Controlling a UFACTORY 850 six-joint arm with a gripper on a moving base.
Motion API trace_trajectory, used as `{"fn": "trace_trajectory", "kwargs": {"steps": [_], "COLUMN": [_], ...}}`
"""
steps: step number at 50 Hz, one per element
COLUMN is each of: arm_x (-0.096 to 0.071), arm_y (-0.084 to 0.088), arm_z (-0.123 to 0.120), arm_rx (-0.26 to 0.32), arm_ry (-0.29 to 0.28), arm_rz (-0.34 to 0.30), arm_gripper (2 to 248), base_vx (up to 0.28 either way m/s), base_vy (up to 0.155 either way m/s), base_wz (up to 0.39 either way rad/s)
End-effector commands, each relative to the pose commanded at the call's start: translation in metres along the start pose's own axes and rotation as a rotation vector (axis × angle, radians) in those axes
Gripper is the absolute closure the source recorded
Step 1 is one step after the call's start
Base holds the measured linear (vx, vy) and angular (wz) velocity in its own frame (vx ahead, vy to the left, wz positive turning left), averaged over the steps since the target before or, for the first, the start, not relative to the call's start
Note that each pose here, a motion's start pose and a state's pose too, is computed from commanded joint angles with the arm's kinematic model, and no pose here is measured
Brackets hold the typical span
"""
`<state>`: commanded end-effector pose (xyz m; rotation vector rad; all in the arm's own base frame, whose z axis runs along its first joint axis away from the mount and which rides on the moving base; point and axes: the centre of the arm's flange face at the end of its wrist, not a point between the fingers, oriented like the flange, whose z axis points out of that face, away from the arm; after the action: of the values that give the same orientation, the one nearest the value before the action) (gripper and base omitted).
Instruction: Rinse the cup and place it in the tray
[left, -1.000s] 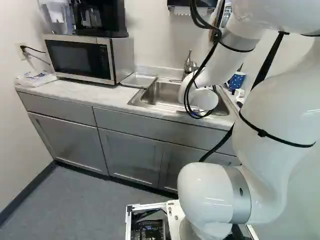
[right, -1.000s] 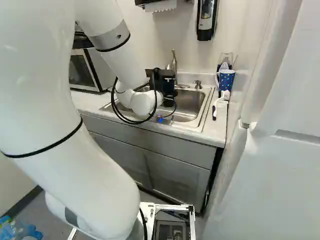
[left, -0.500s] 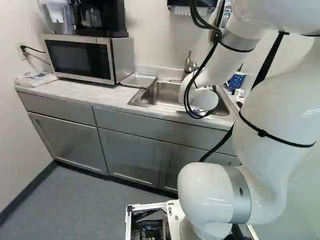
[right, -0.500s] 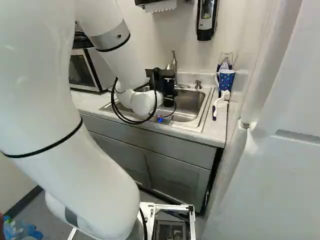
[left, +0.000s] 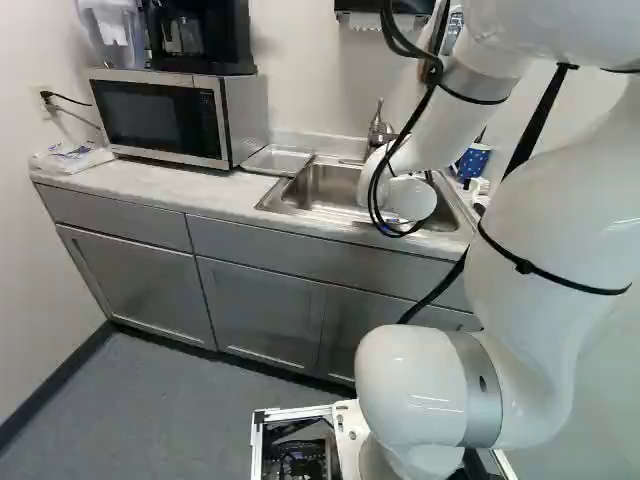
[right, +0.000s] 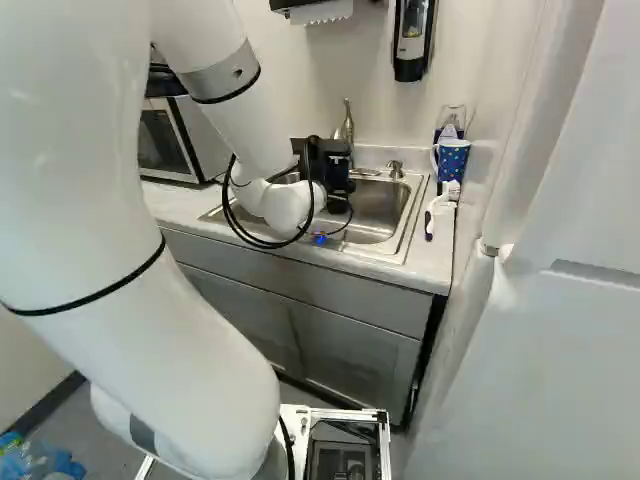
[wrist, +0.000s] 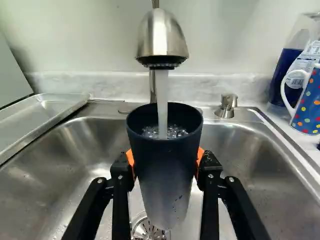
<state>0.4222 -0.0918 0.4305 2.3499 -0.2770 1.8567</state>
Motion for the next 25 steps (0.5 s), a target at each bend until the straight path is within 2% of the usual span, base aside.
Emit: {"fn": "trace_trajectory", "kwargs": {"steps": [25], "arm_x": [0.0000], "arm_y": [-0.0002], "arm_z": [-0.0001], "arm_rx": [0.000], "arm_ry": [0.000], "arm_rz": [0.000], "arm_gripper": [124], "base_vx": [0.000], "base_vy": [0.000], "base_wz": [0.000]}}
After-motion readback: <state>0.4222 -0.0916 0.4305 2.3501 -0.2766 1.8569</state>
